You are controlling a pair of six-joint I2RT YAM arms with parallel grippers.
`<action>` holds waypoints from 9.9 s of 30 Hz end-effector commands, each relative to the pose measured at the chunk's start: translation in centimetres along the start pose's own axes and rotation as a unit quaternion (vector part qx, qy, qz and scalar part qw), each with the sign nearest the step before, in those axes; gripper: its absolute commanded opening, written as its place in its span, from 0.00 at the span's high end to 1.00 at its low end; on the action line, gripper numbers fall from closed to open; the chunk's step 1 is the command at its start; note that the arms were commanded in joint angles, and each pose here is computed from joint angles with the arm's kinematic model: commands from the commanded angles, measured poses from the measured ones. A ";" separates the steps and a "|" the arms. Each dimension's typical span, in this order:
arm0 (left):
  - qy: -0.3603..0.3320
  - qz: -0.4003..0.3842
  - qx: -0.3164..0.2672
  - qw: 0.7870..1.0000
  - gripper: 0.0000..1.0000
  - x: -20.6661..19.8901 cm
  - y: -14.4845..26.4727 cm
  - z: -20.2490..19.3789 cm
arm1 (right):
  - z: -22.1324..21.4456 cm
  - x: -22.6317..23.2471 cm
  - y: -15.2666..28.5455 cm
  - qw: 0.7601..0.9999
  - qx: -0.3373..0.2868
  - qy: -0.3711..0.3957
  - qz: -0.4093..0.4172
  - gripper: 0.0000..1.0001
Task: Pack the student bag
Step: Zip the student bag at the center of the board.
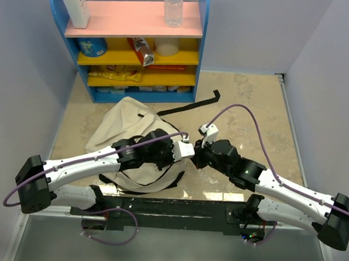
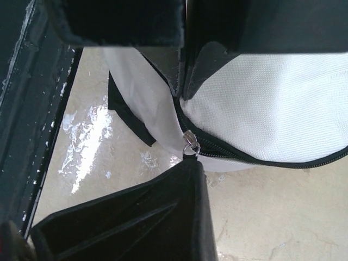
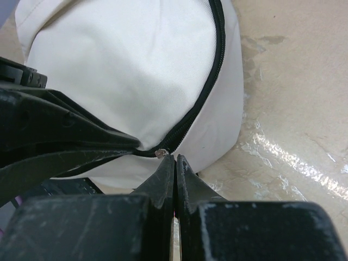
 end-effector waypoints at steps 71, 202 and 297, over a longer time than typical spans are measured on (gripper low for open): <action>-0.323 -0.163 0.118 0.925 1.00 0.3 8.1 -10.1 | 3.9 1.5 -0.1 0.958 0.057 0.238 0.147 0.45; -0.177 -0.149 -0.060 0.971 0.36 -6.1 5.1 1.3 | -4.3 6.6 0.3 0.963 0.193 -0.019 0.187 1.00; -0.210 -0.341 -0.075 0.913 1.00 -13.2 6.8 -2.3 | 6.0 -7.0 -4.8 0.989 0.062 -0.087 -0.102 1.00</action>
Point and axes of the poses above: each gripper's point midway between its finger pads, its own y axis back along the fingers, its own x axis along the line the jaws close on, z = x × y, the point moved 1 cm from there along y, back along the fingers, and after that the axes turned 3 degrees about y, right-handed, at the moved point
